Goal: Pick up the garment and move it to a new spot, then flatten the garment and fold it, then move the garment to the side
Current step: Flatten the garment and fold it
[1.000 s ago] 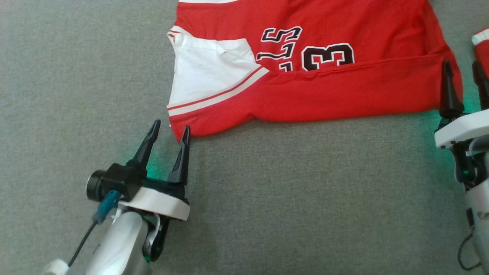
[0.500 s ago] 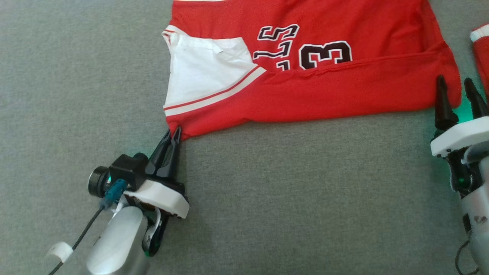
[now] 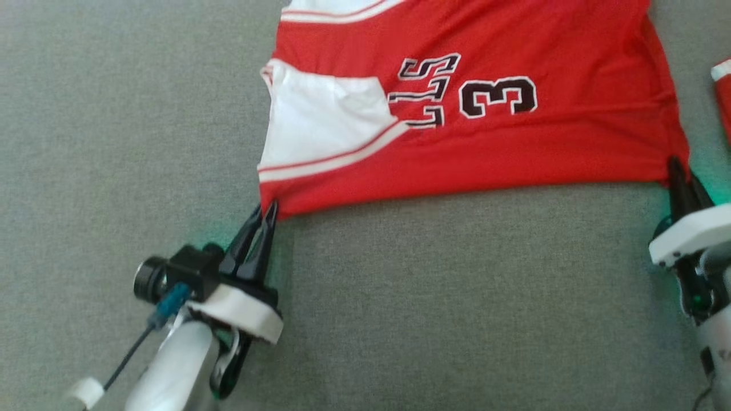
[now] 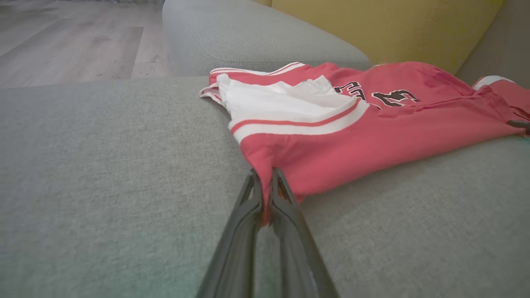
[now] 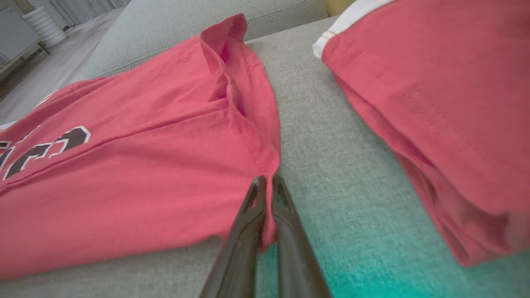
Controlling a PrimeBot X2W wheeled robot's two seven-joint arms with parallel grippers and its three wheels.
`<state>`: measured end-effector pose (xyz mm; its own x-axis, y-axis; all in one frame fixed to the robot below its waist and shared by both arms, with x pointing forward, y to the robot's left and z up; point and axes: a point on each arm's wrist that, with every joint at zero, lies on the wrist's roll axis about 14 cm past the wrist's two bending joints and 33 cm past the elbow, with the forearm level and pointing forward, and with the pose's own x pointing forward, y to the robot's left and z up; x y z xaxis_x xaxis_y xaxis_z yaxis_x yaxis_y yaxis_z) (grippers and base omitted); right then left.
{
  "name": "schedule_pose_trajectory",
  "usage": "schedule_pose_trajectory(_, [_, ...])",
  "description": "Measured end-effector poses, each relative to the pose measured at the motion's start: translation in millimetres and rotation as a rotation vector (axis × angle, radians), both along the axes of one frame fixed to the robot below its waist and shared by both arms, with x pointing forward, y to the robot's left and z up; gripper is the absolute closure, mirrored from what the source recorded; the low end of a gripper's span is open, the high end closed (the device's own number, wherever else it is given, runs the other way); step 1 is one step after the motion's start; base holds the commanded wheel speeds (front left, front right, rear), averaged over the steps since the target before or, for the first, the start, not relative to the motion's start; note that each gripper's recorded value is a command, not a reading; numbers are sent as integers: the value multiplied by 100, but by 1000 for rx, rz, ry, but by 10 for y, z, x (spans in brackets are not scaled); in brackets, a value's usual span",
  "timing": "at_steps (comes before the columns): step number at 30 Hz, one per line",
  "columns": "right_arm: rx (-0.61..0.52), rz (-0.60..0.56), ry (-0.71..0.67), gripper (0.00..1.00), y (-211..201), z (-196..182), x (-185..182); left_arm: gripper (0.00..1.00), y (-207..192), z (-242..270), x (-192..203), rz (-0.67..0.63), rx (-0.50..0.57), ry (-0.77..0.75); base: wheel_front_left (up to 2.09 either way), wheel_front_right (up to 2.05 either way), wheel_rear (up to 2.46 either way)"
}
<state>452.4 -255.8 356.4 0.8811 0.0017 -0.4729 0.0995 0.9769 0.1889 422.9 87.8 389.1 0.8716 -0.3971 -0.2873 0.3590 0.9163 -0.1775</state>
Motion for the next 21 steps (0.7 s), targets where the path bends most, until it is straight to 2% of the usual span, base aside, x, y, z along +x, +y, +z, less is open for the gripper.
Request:
schedule_pose_trajectory(11, [7, -4, 14, 100, -80, 39, -408, 100, 2, 64, -570, -8, 10, 38, 0, 0, 0])
schedule_pose_trajectory(21, [-7, 29, 32, 100, -76, 26, -1018, 100, 74, 156, -1115, 46, 10, 74, 0, 0, 0])
